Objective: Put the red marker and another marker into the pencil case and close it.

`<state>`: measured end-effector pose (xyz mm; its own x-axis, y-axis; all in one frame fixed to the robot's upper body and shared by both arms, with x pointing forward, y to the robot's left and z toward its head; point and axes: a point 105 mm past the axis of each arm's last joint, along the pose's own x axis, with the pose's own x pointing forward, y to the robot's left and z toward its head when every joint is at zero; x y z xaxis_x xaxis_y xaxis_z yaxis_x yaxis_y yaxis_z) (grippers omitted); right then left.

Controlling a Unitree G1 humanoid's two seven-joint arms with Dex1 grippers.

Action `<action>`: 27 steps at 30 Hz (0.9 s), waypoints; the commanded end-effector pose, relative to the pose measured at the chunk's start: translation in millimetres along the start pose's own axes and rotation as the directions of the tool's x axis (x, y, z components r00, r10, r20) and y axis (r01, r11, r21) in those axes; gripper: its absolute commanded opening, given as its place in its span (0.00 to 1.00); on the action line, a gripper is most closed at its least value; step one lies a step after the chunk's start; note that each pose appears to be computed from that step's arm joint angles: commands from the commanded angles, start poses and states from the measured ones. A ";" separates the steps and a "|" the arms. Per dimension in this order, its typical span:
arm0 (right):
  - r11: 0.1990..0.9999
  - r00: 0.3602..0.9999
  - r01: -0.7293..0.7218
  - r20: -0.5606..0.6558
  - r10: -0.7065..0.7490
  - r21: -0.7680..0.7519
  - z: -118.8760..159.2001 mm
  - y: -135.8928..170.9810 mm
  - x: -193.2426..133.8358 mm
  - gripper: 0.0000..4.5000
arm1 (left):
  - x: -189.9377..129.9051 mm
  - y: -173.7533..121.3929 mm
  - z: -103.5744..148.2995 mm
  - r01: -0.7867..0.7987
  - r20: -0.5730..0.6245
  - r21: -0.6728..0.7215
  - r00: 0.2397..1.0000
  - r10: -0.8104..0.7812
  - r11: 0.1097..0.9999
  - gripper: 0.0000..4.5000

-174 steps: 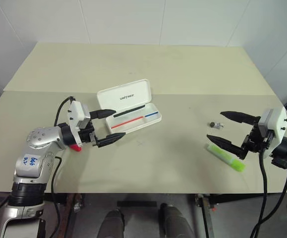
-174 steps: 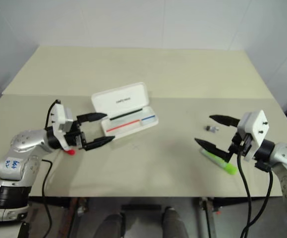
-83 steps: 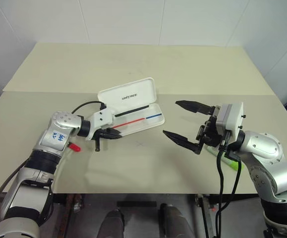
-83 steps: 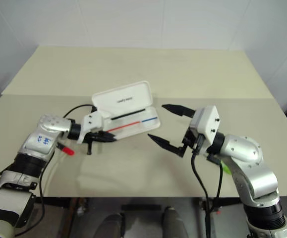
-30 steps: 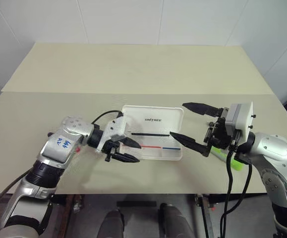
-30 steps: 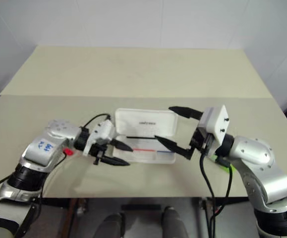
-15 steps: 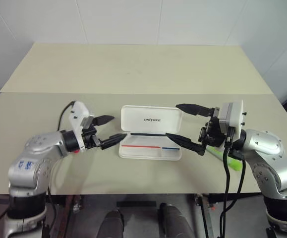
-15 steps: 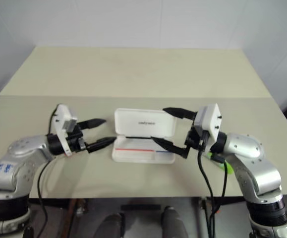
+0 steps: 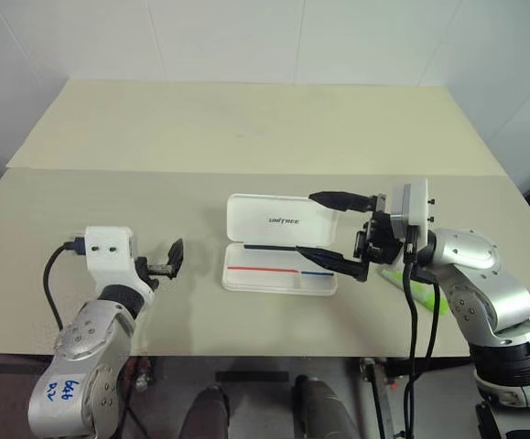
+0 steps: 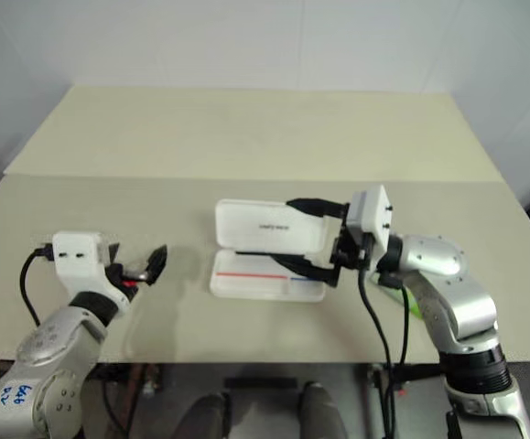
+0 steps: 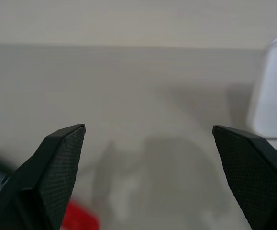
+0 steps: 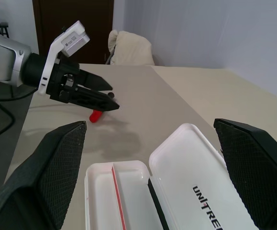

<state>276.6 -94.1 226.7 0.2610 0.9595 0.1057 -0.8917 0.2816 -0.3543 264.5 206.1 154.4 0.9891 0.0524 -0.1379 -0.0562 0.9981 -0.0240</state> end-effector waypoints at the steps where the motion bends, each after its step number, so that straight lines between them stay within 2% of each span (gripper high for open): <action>1: 0.999 0.999 -0.031 0.020 0.031 -0.035 11.6 0.0 -1.0 1.00 | -9.8 15.3 -7.4 -0.169 -0.043 -0.043 0.985 0.167 0.985 0.99; 7: 0.998 0.998 -0.060 0.005 0.060 -0.037 15.0 -1.1 -0.2 1.00 | -7.3 18.5 -26.6 -0.250 -0.147 -0.092 0.961 0.235 0.964 0.99; 14: 0.996 0.996 -0.084 -0.024 0.083 -0.040 16.8 -2.3 -3.2 1.00 | 0.7 22.7 -31.7 -0.280 -0.177 -0.115 0.950 0.258 0.953 0.99; 20: 0.995 0.996 -0.089 -0.028 0.088 -0.046 19.8 -1.2 -4.5 1.00 | 10.7 17.4 -46.2 -0.281 -0.252 -0.166 0.939 0.235 0.945 0.99; 27: 0.996 0.997 -0.068 -0.032 0.067 -0.049 20.2 -0.9 -7.5 1.00 | 21.8 21.3 -47.3 -0.296 -0.277 -0.202 0.932 0.235 0.934 0.99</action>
<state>273.1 -96.7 232.7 0.2023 0.9791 0.0227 -0.9111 0.1966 -0.3622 278.1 222.0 107.4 0.8819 0.2590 -0.3938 -0.3484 0.9210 -0.1744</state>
